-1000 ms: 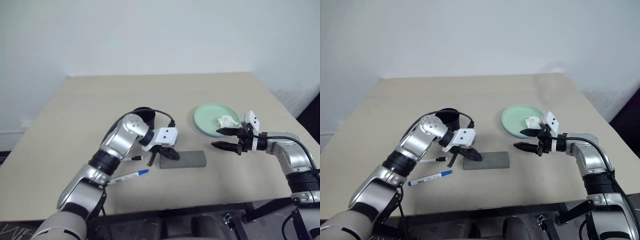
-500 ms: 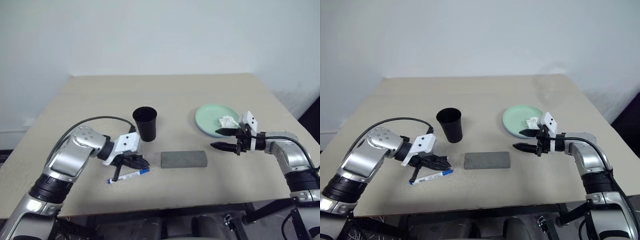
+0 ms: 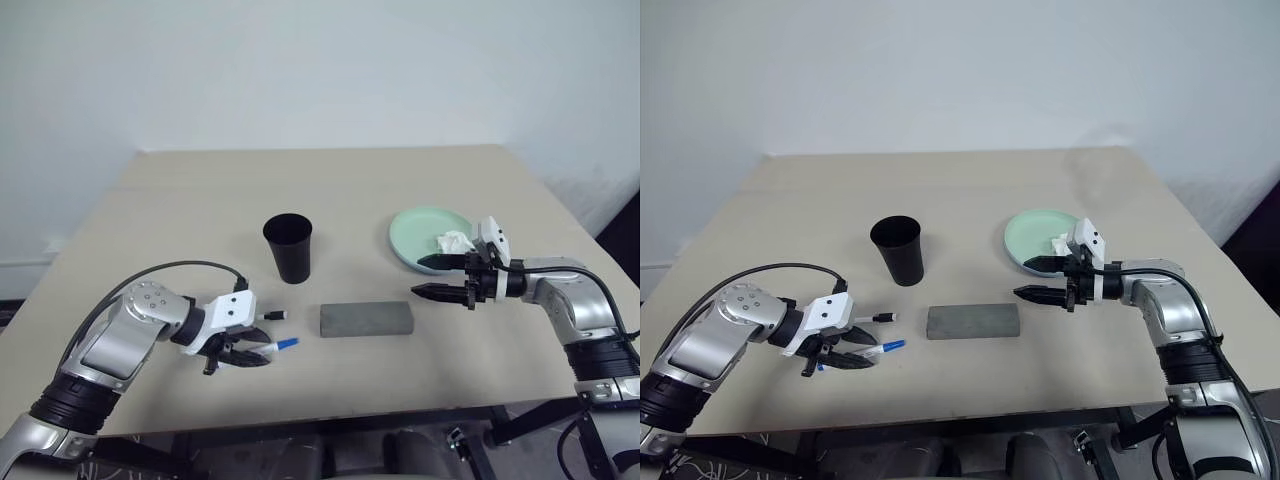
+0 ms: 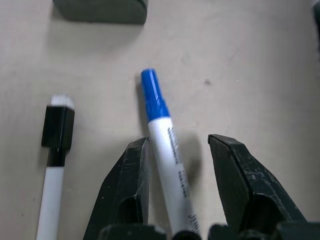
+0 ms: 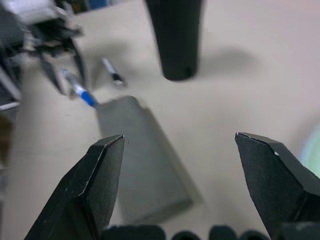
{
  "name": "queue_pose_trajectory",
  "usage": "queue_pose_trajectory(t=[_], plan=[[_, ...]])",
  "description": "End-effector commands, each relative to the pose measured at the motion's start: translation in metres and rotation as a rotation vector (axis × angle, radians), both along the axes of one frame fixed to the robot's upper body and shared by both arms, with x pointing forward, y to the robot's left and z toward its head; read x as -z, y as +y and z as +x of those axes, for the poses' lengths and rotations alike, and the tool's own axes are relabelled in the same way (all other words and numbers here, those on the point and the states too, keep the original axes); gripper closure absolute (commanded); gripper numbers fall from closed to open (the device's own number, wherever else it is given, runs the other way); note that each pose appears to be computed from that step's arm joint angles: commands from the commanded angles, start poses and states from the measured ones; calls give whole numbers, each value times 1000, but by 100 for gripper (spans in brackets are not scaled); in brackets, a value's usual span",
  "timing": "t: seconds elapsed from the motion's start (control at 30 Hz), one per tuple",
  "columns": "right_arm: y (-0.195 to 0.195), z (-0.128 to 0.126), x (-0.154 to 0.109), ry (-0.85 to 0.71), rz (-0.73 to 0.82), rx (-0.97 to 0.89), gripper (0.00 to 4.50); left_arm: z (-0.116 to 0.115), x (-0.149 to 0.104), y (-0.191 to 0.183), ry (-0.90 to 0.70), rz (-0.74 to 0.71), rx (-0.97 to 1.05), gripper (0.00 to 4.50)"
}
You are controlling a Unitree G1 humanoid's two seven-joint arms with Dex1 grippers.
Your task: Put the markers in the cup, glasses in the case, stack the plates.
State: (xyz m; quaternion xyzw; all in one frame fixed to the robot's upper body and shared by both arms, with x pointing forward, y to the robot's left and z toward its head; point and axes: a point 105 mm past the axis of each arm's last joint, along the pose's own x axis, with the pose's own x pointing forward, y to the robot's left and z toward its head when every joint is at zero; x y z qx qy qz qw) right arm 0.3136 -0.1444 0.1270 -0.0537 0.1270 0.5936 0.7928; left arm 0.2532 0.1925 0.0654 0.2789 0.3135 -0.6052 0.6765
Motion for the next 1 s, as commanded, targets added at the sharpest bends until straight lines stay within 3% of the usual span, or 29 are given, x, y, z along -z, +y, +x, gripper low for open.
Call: queue_pose_trajectory(t=[0.03,0.1,0.33,0.43,0.63,0.93,1.0], plan=[[2,-4,-19,-61,26,-11,65,4,0,1,-29,16,4,222],[2,-4,-19,-63,25,-3,65,4,2,0,-24,18,7,174],[1,-3,-17,-61,23,11,65,3,9,3,-17,60,10,174],[2,-4,-19,-64,28,-1,65,5,10,5,-22,77,4,231],[2,-2,-19,-65,24,-11,65,8,4,3,-40,54,9,433],[2,-1,-17,-69,20,-9,65,9,-13,-2,-43,-32,5,440],[2,0,-17,-70,19,-8,65,9,-24,-10,-46,-116,11,440]])
